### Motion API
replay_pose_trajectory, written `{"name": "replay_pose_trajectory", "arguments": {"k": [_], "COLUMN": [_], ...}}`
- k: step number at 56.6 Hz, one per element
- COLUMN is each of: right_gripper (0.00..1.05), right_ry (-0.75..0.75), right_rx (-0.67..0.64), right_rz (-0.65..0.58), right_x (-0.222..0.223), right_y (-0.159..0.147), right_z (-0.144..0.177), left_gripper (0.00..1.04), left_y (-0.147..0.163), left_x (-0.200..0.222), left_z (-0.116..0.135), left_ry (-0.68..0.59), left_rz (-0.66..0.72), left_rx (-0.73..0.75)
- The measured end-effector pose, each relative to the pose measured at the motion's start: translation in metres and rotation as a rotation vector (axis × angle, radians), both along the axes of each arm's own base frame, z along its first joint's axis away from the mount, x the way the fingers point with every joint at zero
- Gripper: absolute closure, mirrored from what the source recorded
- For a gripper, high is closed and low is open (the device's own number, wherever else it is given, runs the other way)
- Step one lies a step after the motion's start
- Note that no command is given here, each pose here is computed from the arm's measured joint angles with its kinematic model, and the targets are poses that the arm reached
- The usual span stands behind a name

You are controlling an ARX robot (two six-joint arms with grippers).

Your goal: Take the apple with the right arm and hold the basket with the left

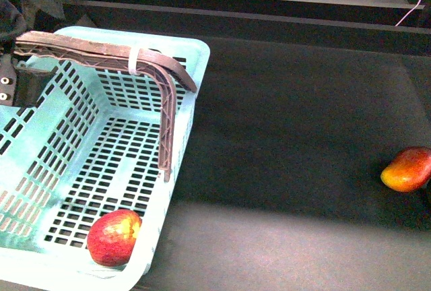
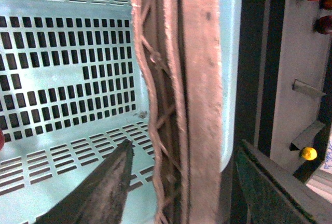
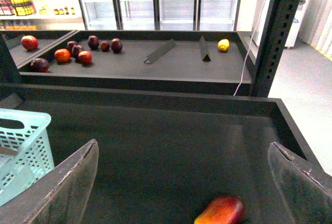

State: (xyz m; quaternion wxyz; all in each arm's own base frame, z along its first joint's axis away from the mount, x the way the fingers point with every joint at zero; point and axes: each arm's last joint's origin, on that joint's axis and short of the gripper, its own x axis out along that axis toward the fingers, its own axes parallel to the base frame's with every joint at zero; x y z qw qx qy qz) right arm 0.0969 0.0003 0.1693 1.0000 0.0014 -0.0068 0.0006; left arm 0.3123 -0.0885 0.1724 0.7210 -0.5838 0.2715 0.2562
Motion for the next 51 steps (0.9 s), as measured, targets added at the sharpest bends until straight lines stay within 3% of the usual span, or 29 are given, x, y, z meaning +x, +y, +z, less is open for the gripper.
{"name": "replay_pose_trajectory", "arguments": {"k": [8,10,20,34,39,44,51], "right_gripper": [0.09,0.09,0.09,0.09,0.09,0.09,0.09], "right_ry": [0.0,0.0,0.0,0.0,0.0,0.0,0.0], "right_rx": [0.0,0.0,0.0,0.0,0.0,0.0,0.0], "right_rz": [0.0,0.0,0.0,0.0,0.0,0.0,0.0], "right_x": [0.0,0.0,0.0,0.0,0.0,0.0,0.0], "right_y": [0.0,0.0,0.0,0.0,0.0,0.0,0.0], "right_z": [0.0,0.0,0.0,0.0,0.0,0.0,0.0], "left_gripper": [0.08,0.06,0.07,0.07,0.21,0.39,0.61], "left_y": [0.0,0.0,-0.001,-0.001,0.004,0.021,0.039], "left_x": [-0.019,-0.025,-0.049,-0.05,-0.05,-0.071,-0.092], "left_z": [0.022,0.026,0.046,0.047,0.03,0.017,0.027], "left_ry": [-0.026,-0.033,-0.104,-0.105,-0.343,-0.559,-0.661], "left_rz": [0.004,0.002,-0.009,-0.009,-0.194,-0.379,-0.47], "left_rx": [0.01,0.02,0.019,0.019,0.211,0.614,1.034]}}
